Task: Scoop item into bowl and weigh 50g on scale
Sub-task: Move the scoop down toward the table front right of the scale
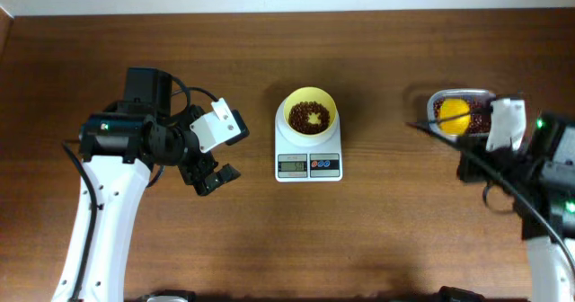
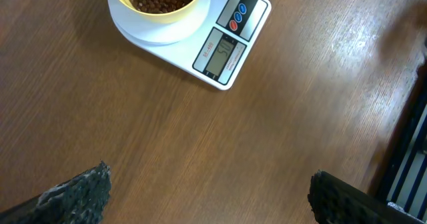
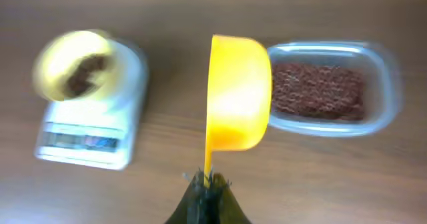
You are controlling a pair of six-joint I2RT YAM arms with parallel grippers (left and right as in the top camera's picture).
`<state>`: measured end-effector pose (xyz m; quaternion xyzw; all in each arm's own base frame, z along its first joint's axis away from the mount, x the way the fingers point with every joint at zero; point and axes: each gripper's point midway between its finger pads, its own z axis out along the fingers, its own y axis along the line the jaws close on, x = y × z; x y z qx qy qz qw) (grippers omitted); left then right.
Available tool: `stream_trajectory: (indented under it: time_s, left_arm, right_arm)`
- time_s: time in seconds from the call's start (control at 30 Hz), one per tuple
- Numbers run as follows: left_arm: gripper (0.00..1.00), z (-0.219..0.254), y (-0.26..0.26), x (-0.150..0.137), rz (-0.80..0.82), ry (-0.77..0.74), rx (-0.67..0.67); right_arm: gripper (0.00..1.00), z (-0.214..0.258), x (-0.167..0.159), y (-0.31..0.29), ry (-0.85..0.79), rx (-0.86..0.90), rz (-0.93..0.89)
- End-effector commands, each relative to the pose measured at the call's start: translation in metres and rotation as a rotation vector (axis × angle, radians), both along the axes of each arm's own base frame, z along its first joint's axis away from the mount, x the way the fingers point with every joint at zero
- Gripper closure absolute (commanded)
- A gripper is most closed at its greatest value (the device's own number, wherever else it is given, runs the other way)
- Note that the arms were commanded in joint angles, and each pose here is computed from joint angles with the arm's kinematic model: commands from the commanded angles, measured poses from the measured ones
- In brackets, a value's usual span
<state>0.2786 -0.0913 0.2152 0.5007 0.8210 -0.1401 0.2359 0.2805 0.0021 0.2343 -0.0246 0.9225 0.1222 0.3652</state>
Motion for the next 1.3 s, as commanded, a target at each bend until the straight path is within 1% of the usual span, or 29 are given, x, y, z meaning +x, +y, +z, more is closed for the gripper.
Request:
stream_trajectory:
  time_s: [0.0,0.07,0.13,0.23,0.33,0.7,0.8,0.87,1.0,1.13,1.27]
  left_arm:
    - [0.01,0.009,-0.003,0.000,-0.019,-0.033,-0.014]
    - [0.01,0.009,-0.003,0.000,-0.019,-0.033,-0.014]
    - [0.01,0.009,-0.003,0.000,-0.019,-0.033,-0.014]
    - [0.01,0.009,-0.003,0.000,-0.019,-0.033,-0.014]
    - [0.01,0.009,-0.003,0.000,-0.019,-0.033,-0.014]
    - [0.01,0.009,-0.003,0.000,-0.019,-0.033,-0.014]
    - [0.01,0.009,-0.003,0.000,-0.019,-0.033,-0.014]
    - [0.01,0.009,-0.003,0.000,-0.019,-0.033,-0.014]
    - [0.01,0.009,-0.003,0.000,-0.019,-0.033,-0.014]
    - [0.01,0.009,-0.003,0.000,-0.019,-0.033,-0.014]
    - [0.01,0.009,-0.003,0.000,-0.019,-0.033,-0.014]
  right_arm:
    - [0.96,-0.010,-0.035,0.035,0.146,0.212,0.043]
    - [0.96,-0.026,-0.042,0.037,0.250,0.301,-0.054]
    - [0.96,-0.053,-0.052,0.039,0.381,0.393,-0.167]
    - [0.96,-0.081,-0.066,0.047,0.471,0.446,-0.183]
    - [0.96,-0.080,-0.068,0.058,0.480,0.508,-0.146]
    - [0.96,-0.080,-0.069,0.060,0.485,0.519,-0.136]
    - [0.96,-0.093,-0.076,0.061,0.520,0.524,-0.141]
    - [0.96,-0.110,-0.084,0.064,0.558,0.538,-0.146]
    - [0.96,-0.131,-0.089,0.072,0.568,0.582,-0.124]
    - [0.96,-0.144,-0.093,0.073,0.579,0.585,-0.127]
    - [0.96,-0.145,-0.090,0.072,0.560,0.580,-0.122]
